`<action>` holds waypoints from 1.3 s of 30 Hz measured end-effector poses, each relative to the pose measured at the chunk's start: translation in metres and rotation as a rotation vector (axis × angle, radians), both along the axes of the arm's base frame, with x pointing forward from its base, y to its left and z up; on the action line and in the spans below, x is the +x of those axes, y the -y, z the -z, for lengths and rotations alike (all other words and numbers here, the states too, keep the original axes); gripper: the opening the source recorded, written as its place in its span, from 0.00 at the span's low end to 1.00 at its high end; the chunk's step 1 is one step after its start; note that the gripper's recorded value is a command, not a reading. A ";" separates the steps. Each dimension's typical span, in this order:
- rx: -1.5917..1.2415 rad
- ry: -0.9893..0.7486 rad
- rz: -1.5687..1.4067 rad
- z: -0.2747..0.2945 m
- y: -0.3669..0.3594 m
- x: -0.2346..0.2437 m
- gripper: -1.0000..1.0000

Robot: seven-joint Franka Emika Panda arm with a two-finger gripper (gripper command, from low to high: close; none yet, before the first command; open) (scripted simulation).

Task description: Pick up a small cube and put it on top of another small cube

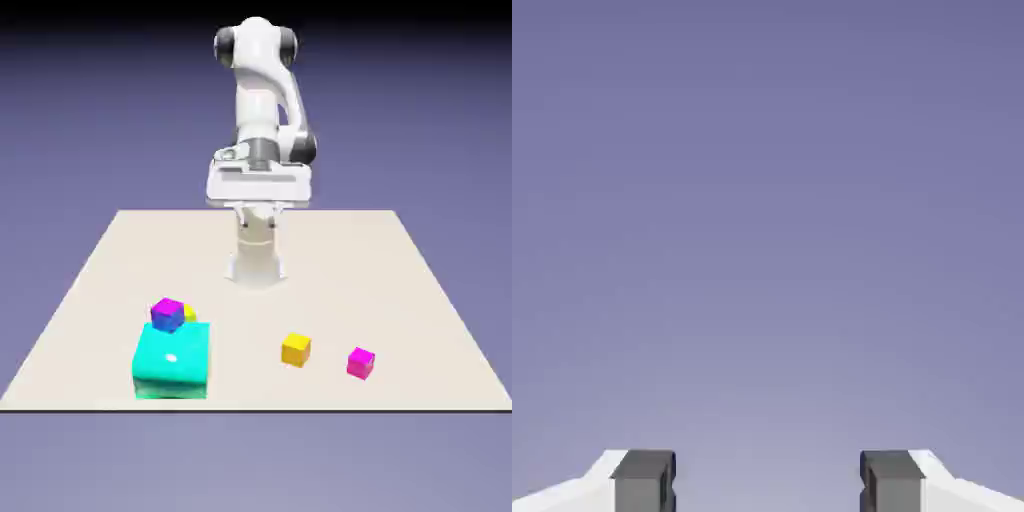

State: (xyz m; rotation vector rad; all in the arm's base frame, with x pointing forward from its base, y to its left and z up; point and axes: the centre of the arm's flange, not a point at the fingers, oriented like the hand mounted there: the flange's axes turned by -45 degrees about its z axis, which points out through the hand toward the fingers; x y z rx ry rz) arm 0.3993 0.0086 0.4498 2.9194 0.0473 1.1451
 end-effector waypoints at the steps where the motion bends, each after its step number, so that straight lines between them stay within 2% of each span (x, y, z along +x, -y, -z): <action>1: 0.012 -0.041 0.015 0.007 -0.003 0.008 0.50; 10: 0.129 -0.416 0.164 0.090 -0.040 0.069 0.50; 19: 0.257 -0.804 0.323 0.184 -0.089 0.102 0.50; 32: 0.440 -1.398 0.533 0.293 -0.174 0.108 0.50; 34: 0.443 -1.409 0.536 0.294 -0.175 0.108 0.50; 37: 0.443 -1.409 0.536 0.345 -0.192 0.085 0.50; 38: 0.443 -1.409 0.536 0.352 -0.194 0.081 0.00; 39: 0.443 -1.409 0.536 0.352 -0.194 0.081 0.00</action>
